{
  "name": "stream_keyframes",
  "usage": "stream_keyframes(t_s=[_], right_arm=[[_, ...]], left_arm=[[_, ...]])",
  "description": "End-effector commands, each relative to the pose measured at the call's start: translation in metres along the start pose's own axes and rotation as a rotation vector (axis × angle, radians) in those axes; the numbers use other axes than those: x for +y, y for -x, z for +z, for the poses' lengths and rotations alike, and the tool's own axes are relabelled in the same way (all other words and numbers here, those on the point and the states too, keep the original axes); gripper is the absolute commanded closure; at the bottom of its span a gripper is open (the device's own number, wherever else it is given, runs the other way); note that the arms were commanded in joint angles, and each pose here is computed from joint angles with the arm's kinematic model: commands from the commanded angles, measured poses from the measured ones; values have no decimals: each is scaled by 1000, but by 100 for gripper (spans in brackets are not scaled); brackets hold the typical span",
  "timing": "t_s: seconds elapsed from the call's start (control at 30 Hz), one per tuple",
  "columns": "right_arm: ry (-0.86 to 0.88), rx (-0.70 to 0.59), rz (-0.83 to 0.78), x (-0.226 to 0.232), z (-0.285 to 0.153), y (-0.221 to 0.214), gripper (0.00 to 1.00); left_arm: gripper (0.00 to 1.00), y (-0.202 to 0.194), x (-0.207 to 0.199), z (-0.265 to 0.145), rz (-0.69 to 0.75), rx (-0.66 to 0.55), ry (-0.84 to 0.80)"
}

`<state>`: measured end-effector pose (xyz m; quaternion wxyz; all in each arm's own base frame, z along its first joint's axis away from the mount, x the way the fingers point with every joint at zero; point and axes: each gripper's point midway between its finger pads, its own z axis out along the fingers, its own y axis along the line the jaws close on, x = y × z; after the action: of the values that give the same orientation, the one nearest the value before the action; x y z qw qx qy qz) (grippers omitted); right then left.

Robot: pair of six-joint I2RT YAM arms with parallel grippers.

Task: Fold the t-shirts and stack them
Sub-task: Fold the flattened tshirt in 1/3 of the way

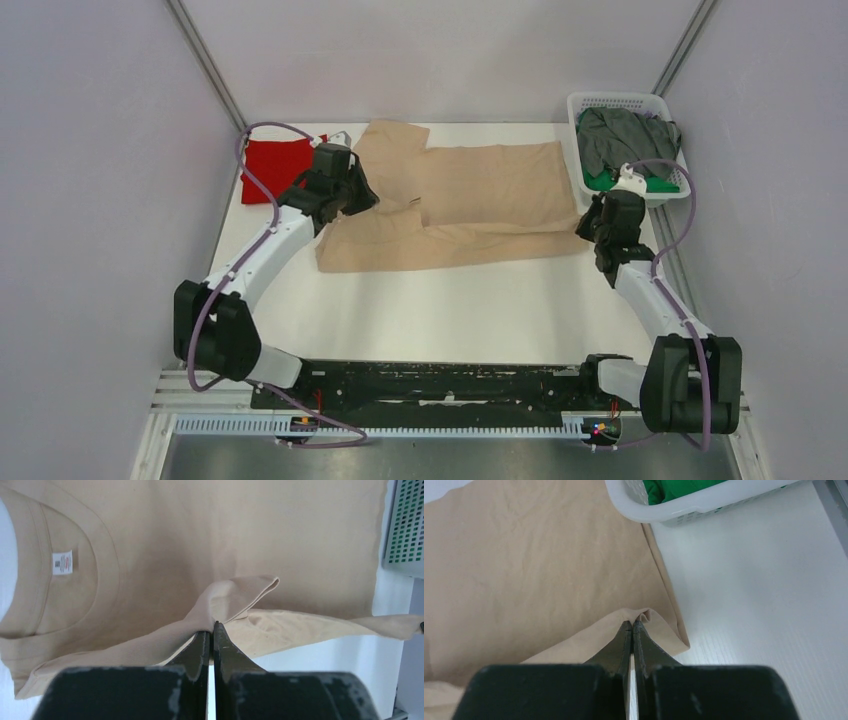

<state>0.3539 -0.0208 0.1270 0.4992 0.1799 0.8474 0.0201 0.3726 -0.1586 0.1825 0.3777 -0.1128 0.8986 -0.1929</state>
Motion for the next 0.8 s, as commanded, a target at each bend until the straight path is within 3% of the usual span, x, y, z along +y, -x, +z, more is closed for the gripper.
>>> stream_keyframes(t_s=[0.0,0.23,0.4,0.43,0.5,0.53,0.57,0.63,0.7,0.73,0.77], right_arm=[[-9,-99,22,5,7,35,100],[-32,-64,28,3,23,27,100],[-74,-52,43,-3,39,23,96],[-90,-49,41,-5,43,23,92],[-135,-47,30,-11,51,28,82],[-161,-44,27,-14,54,32,76],[-177,-31,22,-15,56,32,70],[-185,-11,20,-15,56,33,49],[-169,-24,23,-12,51,38,9],[-171,-1,17,-14,46,32,2],[-166,-2,16,-14,41,31,2]], left_arm=[[98,42,-17,7,62,-95,-52],[97,47,-11,38,97,-49,-27],[90,52,1,72,114,-30,24],[88,54,5,81,105,-29,34],[62,68,8,98,86,-54,38],[57,74,11,108,63,-56,39],[46,84,4,113,48,-59,2],[1,95,-6,122,19,-40,-51],[0,106,-9,121,17,-42,-49],[0,108,-10,118,13,-44,-42],[0,106,-10,114,7,-33,-39]])
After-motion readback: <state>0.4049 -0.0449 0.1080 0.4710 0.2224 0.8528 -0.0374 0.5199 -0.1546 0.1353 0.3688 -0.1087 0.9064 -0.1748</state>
